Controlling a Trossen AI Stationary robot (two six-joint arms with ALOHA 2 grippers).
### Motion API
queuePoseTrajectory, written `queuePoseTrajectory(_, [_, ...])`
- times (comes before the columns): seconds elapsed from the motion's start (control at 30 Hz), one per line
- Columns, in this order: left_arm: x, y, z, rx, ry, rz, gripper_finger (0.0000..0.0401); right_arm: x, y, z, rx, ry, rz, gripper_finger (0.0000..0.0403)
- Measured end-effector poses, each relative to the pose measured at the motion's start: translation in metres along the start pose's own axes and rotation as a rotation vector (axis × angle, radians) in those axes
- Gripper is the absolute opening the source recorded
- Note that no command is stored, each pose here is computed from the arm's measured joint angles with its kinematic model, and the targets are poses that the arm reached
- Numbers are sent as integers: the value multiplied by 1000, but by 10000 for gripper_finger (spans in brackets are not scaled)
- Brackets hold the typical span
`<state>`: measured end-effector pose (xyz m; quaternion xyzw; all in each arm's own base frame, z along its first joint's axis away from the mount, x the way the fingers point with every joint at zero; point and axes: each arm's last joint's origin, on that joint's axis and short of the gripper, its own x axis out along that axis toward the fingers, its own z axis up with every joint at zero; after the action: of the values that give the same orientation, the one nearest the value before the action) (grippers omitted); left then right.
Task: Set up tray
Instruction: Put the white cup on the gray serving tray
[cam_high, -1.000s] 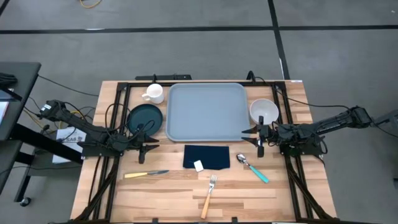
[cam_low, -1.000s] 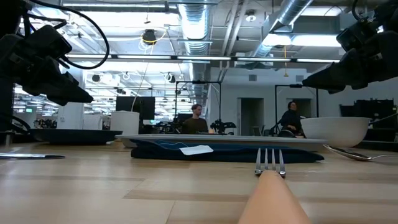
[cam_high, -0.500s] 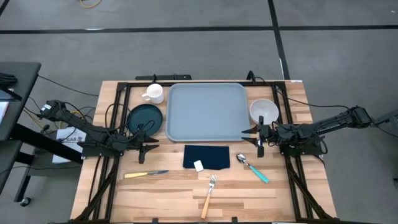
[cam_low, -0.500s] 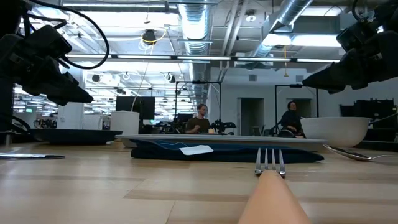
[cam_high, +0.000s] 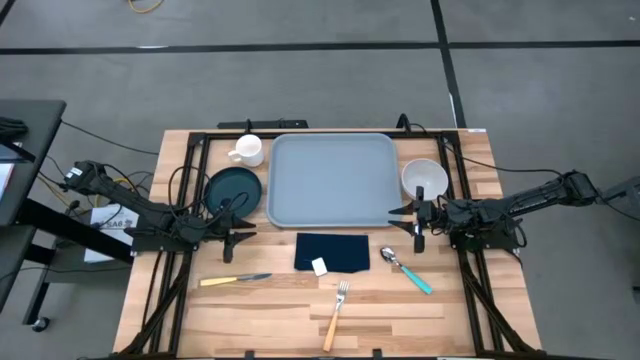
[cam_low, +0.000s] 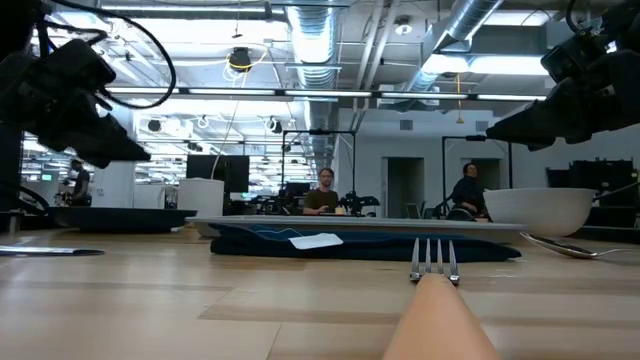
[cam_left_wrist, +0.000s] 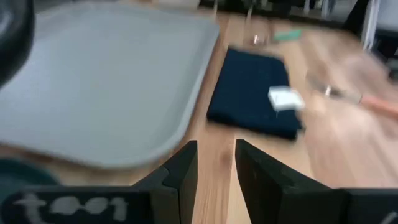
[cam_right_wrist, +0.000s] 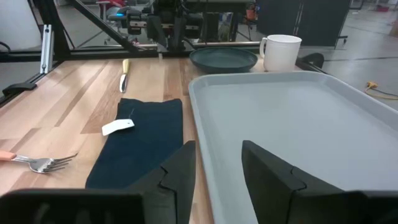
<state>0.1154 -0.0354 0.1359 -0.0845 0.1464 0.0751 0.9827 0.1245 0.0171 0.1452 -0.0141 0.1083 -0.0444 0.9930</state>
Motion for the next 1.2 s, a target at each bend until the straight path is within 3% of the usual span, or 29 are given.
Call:
queuePoseTrajectory(0.23, [0,-1,8,-21,-68,27,96,0,0,0,0,0,0,122])
queuePoseTrajectory(0.43, [-4,5,28,20,-287,325,96,0,0,0,0,0,0,122])
queuePoseTrajectory(0.57, [-14,10,55,-57,-497,473,96,0,0,0,0,0,0,122])
queuePoseTrajectory(0.67, [-25,13,73,-84,-655,465,96,0,0,0,0,0,0,122])
queuePoseTrajectory(0.8, [-34,11,102,2,-758,441,96,0,0,0,0,0,0,122])
queuePoseTrajectory(0.97, [-44,5,162,118,-665,572,96,0,0,0,0,-1,0,122])
queuePoseTrajectory(1.1, [-53,3,212,236,-427,682,96,0,0,0,0,0,0,122])
queuePoseTrajectory(1.2, [-58,5,241,261,-260,720,96,0,0,0,0,0,0,122])
